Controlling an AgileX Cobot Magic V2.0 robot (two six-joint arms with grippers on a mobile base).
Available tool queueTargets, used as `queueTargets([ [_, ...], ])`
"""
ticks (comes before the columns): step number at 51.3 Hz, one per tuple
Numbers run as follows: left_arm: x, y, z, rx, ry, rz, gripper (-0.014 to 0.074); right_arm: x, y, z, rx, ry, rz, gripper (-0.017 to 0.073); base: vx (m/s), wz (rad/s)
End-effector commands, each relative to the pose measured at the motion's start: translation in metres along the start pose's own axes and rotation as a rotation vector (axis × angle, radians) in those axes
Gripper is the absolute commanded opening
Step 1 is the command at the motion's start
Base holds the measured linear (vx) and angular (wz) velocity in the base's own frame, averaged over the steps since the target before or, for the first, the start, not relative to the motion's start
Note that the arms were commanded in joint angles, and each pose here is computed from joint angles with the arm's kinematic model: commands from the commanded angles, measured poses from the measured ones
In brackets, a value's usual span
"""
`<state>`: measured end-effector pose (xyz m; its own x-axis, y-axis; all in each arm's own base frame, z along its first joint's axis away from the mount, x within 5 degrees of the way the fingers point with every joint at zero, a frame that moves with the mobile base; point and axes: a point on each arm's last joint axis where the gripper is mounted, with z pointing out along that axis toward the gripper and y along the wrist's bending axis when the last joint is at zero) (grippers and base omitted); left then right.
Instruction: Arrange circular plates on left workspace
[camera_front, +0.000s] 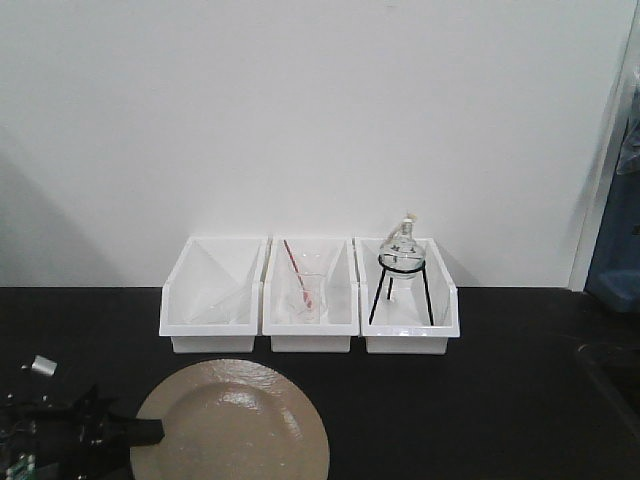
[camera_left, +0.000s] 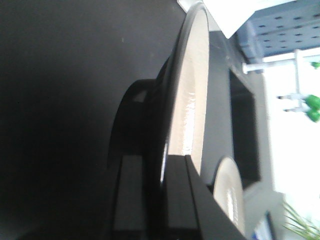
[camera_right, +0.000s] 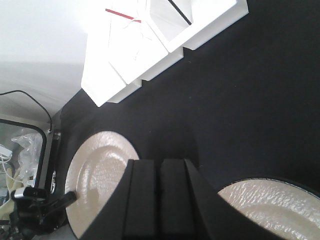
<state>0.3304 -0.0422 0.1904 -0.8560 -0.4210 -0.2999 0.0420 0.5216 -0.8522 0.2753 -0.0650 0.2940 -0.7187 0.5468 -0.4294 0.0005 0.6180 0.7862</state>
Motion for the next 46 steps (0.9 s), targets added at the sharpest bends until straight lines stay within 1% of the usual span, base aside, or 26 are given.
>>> queueTargets([
  [1, -0.016, -0.038, 0.001, 0.115, -0.077, -0.009, -0.0003, -0.007, 0.016, -0.009, -0.064, -0.058, -0.023, -0.0003, 0.00, 0.00],
  [3, -0.019, -0.041, 0.007, 0.123, -0.066, -0.021, -0.0003, -0.007, 0.016, -0.009, -0.065, -0.057, -0.023, -0.0003, 0.00, 0.00],
  [7, -0.020, -0.041, 0.021, 0.144, -0.025, -0.041, -0.0003, -0.007, 0.016, -0.009, -0.064, -0.057, -0.024, -0.0003, 0.00, 0.00],
  [12, -0.018, -0.038, 0.039, 0.156, 0.019, -0.049, -0.0003, -0.007, 0.016, -0.009, -0.065, -0.055, -0.024, -0.0003, 0.00, 0.00],
  [17, -0.014, -0.033, 0.055, 0.165, 0.038, -0.086, -0.0003, -0.007, 0.016, -0.009, -0.067, -0.053, -0.024, -0.0003, 0.00, 0.00],
  [18, -0.014, -0.031, 0.058, 0.161, 0.036, -0.099, -0.0003, -0.006, 0.016, -0.009, -0.067, -0.053, -0.024, -0.0003, 0.00, 0.00],
  [21, -0.012, -0.025, 0.064, 0.148, 0.039, -0.111, -0.0003, -0.006, 0.016, -0.009, -0.069, -0.051, -0.024, -0.0003, 0.00, 0.00],
  [26, -0.010, -0.020, 0.069, 0.120, 0.035, -0.122, 0.0010, -0.006, 0.016, -0.009, -0.069, -0.050, -0.024, -0.0003, 0.00, 0.00],
  [29, -0.010, -0.017, 0.071, 0.111, 0.035, -0.127, 0.0033, -0.006, 0.016, -0.009, -0.069, -0.050, -0.024, -0.0003, 0.00, 0.00],
  [33, -0.009, -0.017, 0.071, 0.111, 0.037, -0.092, 0.0090, -0.006, 0.016, -0.009, -0.069, -0.050, -0.024, -0.0003, 0.00, 0.00],
  [36, -0.009, -0.017, 0.071, 0.122, 0.039, -0.034, 0.0158, -0.006, 0.016, -0.009, -0.069, -0.050, -0.024, -0.0002, 0.00, 0.00],
  [37, -0.009, -0.018, 0.071, 0.127, 0.041, -0.014, 0.0204, -0.006, 0.016, -0.009, -0.069, -0.050, -0.024, -0.0002, 0.00, 0.00],
  [38, -0.008, -0.018, 0.071, 0.131, 0.043, -0.002, 0.0223, -0.006, 0.016, -0.009, -0.069, -0.050, -0.024, -0.0002, 0.00, 0.00],
  [39, -0.008, -0.018, 0.071, 0.133, 0.043, 0.004, 0.0254, -0.006, 0.016, -0.009, -0.069, -0.050, -0.024, -0.0002, 0.00, 0.00],
  [46, -0.008, -0.018, 0.071, 0.129, 0.047, 0.008, 0.0451, -0.006, 0.017, -0.009, -0.072, -0.048, -0.025, -0.0002, 0.00, 0.00],
])
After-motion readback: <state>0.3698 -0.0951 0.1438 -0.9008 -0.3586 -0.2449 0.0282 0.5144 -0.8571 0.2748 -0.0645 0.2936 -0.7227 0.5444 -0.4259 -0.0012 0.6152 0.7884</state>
